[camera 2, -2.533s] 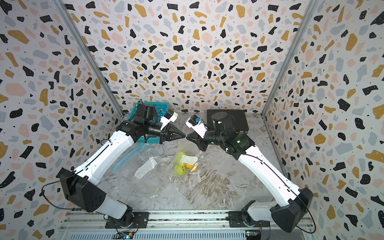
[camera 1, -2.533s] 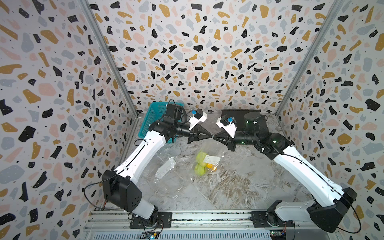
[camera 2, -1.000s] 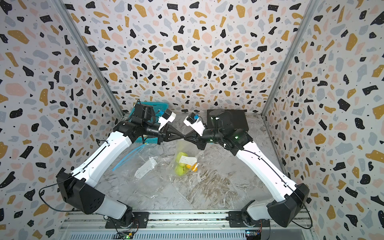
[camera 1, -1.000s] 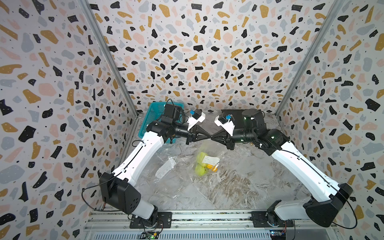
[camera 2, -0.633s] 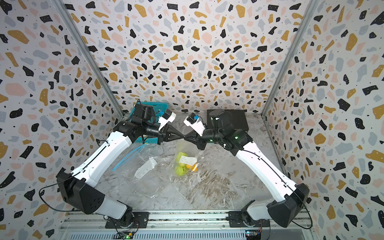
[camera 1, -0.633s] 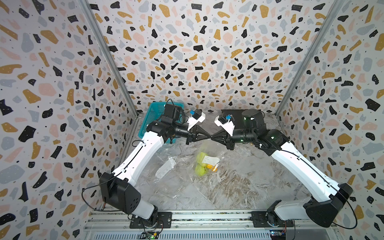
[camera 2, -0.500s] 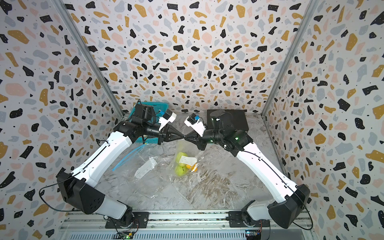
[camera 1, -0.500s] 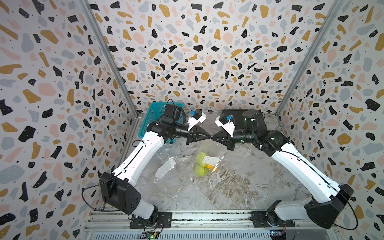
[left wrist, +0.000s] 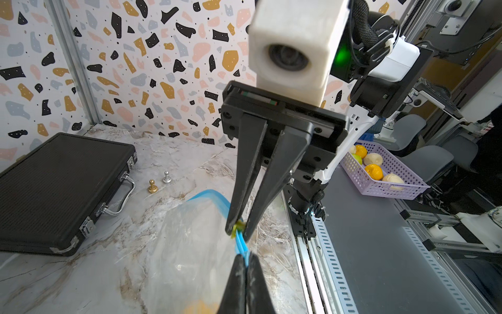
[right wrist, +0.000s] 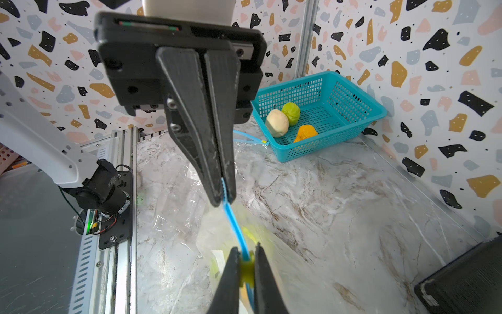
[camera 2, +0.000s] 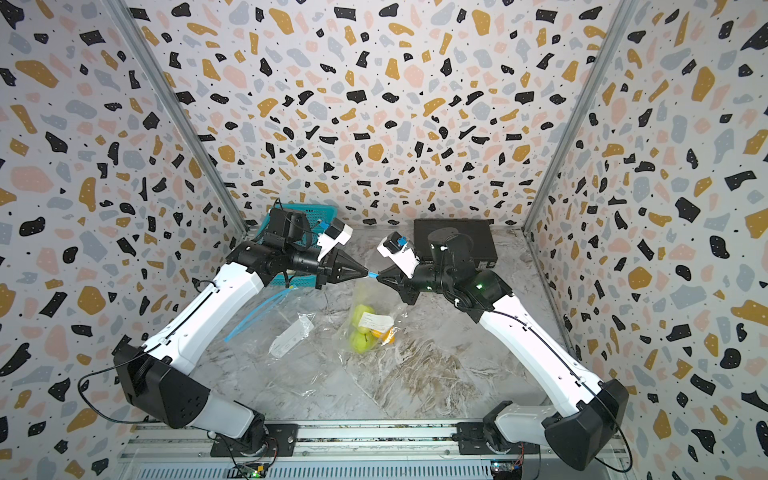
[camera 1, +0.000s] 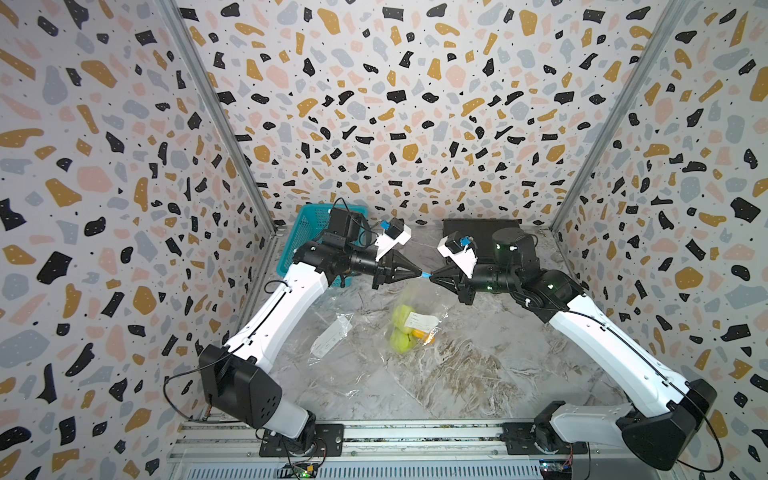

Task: Open the zip-top bag and take out the pear
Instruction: Unzip the zipper on the zipper food storage bag.

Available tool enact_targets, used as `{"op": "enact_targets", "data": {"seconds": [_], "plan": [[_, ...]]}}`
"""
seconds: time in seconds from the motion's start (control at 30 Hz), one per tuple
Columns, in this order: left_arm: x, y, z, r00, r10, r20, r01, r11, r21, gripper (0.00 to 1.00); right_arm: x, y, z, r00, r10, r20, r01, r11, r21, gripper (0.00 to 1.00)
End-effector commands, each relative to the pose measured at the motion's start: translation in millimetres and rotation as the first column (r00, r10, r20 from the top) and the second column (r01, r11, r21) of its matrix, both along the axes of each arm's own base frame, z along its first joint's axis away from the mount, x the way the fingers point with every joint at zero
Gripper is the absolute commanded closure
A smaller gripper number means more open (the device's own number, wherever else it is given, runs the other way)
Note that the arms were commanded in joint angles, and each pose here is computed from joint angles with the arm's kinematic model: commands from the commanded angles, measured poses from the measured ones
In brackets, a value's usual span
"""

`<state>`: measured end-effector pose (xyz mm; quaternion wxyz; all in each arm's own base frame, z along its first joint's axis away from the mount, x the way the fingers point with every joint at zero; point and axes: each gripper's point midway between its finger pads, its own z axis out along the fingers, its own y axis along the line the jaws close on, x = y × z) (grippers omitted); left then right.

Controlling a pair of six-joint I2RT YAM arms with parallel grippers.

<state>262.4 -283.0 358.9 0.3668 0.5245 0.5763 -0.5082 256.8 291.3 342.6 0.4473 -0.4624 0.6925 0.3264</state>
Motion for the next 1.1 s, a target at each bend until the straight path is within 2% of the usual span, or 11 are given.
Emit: {"op": "enact_targets", "data": {"seconds": [0.0, 0.47, 1.07], "plan": [[-11.5, 10.7, 31.1, 0.997, -0.010, 0.075, 0.015, 0.998, -0.061, 1.00, 10.3, -23.0, -16.0, 0.993, -0.116, -0.025, 0.114, 0.992, -0.062, 0.94], [-4.8, 21.5, 51.9, 0.993, 0.037, 0.114, -0.028, 0.996, -0.081, 1.00, 13.7, -57.5, -53.0, 0.966, -0.256, -0.033, 0.250, 0.959, -0.135, 0.94], [13.7, 38.1, 79.0, 0.983, 0.104, 0.151, -0.087, 0.990, -0.115, 1.00, -4.7, -92.2, -106.8, 0.916, -0.389, -0.097, 0.372, 0.915, -0.157, 0.94]]}}
